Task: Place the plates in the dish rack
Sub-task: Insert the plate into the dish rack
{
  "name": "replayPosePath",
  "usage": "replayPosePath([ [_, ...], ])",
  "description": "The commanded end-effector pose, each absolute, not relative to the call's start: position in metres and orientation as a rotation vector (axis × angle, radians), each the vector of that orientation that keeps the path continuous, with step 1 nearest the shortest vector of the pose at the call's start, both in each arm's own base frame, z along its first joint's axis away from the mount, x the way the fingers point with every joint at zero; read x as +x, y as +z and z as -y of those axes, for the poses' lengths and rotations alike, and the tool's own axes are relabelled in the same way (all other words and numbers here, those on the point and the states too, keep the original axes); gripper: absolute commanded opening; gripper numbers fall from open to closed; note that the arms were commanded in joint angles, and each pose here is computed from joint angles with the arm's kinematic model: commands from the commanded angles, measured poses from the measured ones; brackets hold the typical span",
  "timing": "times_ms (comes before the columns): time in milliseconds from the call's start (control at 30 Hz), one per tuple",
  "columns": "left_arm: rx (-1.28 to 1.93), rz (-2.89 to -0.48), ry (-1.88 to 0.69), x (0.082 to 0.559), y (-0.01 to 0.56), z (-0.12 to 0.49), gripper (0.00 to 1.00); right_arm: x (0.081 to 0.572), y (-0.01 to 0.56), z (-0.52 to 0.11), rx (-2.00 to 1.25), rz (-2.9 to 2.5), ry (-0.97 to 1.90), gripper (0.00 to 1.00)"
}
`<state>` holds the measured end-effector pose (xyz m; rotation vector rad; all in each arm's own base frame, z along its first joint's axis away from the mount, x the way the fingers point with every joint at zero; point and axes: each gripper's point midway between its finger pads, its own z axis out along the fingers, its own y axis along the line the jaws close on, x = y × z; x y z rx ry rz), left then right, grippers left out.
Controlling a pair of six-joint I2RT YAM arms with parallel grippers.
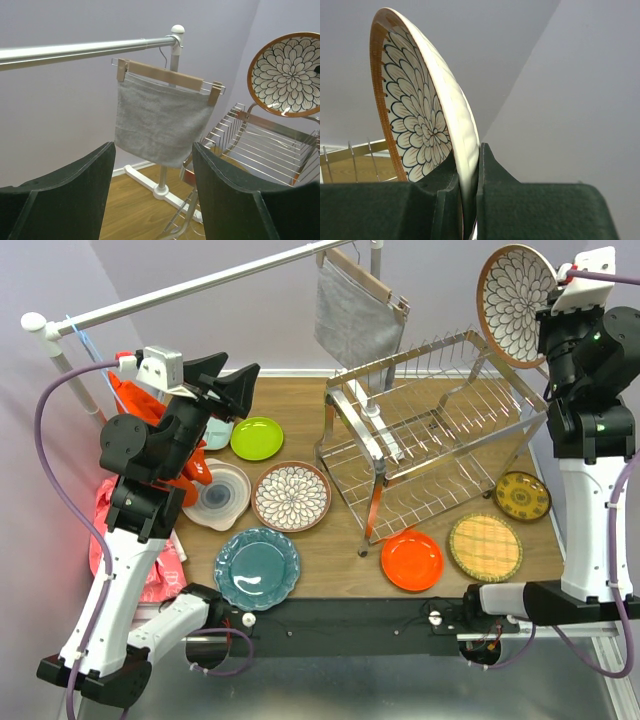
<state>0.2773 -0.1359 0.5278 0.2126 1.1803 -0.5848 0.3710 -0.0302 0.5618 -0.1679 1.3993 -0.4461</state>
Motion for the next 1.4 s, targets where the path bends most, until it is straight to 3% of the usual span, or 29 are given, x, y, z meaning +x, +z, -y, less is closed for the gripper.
replayPosePath([
  [0, 0.198, -1.151, -0.541, 0.275, 0.534, 0.127, 0.72, 0.347, 0.605, 0.028, -0.192, -1.233, -0.441, 0.01],
  [1367, 0.185, -1.165, -0.556, 0.278, 0.527, 0.128, 0.72, 0.355, 0.574, 0.035, -0.336, -1.275, -0.423, 0.01],
])
